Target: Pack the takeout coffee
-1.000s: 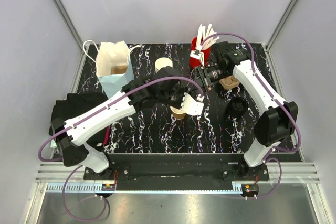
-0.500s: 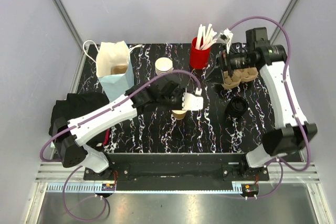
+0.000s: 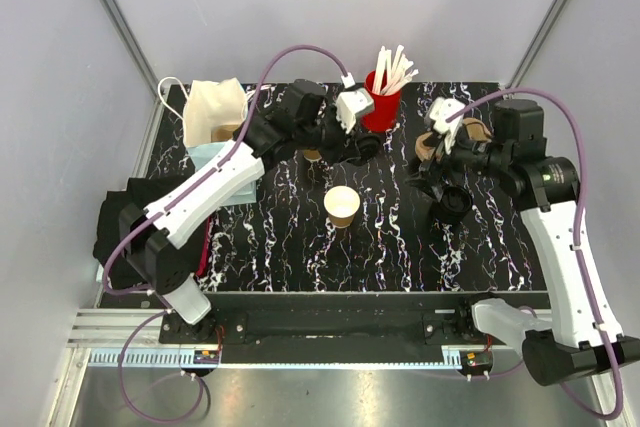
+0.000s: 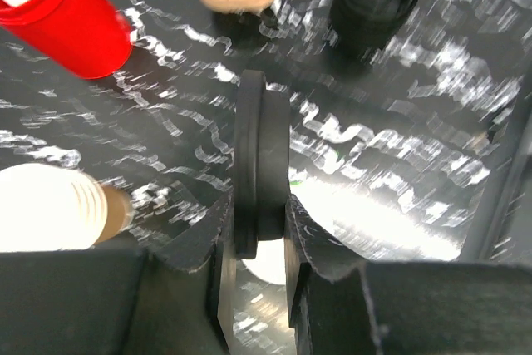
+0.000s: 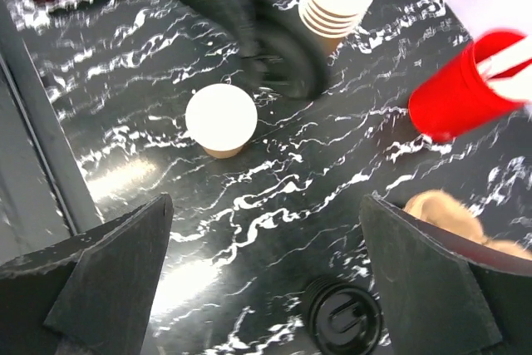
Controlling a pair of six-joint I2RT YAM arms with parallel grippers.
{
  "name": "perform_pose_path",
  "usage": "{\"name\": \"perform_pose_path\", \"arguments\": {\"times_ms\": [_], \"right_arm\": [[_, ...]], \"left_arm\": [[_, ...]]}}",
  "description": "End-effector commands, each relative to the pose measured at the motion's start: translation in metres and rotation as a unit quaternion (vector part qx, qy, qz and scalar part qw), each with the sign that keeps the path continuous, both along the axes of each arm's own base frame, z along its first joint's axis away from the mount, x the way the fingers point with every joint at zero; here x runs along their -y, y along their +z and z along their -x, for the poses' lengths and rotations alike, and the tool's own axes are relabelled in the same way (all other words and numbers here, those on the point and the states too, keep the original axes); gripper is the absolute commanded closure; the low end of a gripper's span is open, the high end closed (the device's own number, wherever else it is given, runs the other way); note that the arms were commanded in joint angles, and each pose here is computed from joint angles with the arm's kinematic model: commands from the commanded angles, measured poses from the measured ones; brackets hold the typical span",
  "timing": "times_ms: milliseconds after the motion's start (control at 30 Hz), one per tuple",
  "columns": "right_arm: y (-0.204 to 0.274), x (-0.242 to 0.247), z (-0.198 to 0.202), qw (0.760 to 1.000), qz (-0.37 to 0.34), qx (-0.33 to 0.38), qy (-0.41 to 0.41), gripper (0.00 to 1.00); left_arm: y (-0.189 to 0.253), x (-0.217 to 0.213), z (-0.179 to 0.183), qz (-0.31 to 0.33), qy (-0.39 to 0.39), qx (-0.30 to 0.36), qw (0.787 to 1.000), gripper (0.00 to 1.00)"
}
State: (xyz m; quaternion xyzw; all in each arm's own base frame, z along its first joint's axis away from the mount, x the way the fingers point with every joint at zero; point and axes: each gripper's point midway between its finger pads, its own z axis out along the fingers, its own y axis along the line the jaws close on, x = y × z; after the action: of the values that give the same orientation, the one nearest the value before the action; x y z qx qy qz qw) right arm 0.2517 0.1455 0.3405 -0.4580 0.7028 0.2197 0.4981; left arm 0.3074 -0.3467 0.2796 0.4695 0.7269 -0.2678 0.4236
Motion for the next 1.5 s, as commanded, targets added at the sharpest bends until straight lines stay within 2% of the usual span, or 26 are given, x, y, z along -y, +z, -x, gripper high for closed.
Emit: {"name": "perform_pose_path", "arguments": {"times_ms": [0,167,367,500,667,1000,1300,1467], "right_arm": [[-0.01,-0.015,0.003,0.994,0.058,0.068,0.058,0.03],[-0.035,-0.037,-0.007,0.986,0.113,0.107,0.065,0.08],[-0.043,-0.059,-0.014,0.981,0.12,0.132,0.07,0.19],[-0.033,-0.072,-0.017,0.983,0.096,0.144,0.069,0.24],[-0.031,-0.083,-0.015,0.982,0.089,0.145,0.081,0.28],[-0.055,-0.083,-0.023,0.98,0.111,0.144,0.078,0.32],[-0.058,-0.081,-0.037,0.979,0.121,0.155,0.053,0.54],[-0.06,-0.08,-0.042,0.978,0.129,0.158,0.048,0.61]], "left_arm": [[0.027,0.019,0.006,0.092,-0.003,-0.102,0.99,0.86],[0.034,0.022,0.007,0.145,0.003,-0.191,0.971,0.86],[0.029,0.022,0.004,0.199,0.001,-0.288,0.937,0.86],[0.026,0.026,0.005,0.209,-0.004,-0.315,0.926,0.86],[0.019,0.03,0.006,0.21,-0.008,-0.336,0.918,0.86],[0.028,0.029,0.01,0.219,-0.012,-0.34,0.915,0.86],[0.034,0.026,0.015,0.223,-0.015,-0.338,0.914,0.86],[0.035,0.026,0.016,0.225,-0.017,-0.339,0.913,0.86]]}}
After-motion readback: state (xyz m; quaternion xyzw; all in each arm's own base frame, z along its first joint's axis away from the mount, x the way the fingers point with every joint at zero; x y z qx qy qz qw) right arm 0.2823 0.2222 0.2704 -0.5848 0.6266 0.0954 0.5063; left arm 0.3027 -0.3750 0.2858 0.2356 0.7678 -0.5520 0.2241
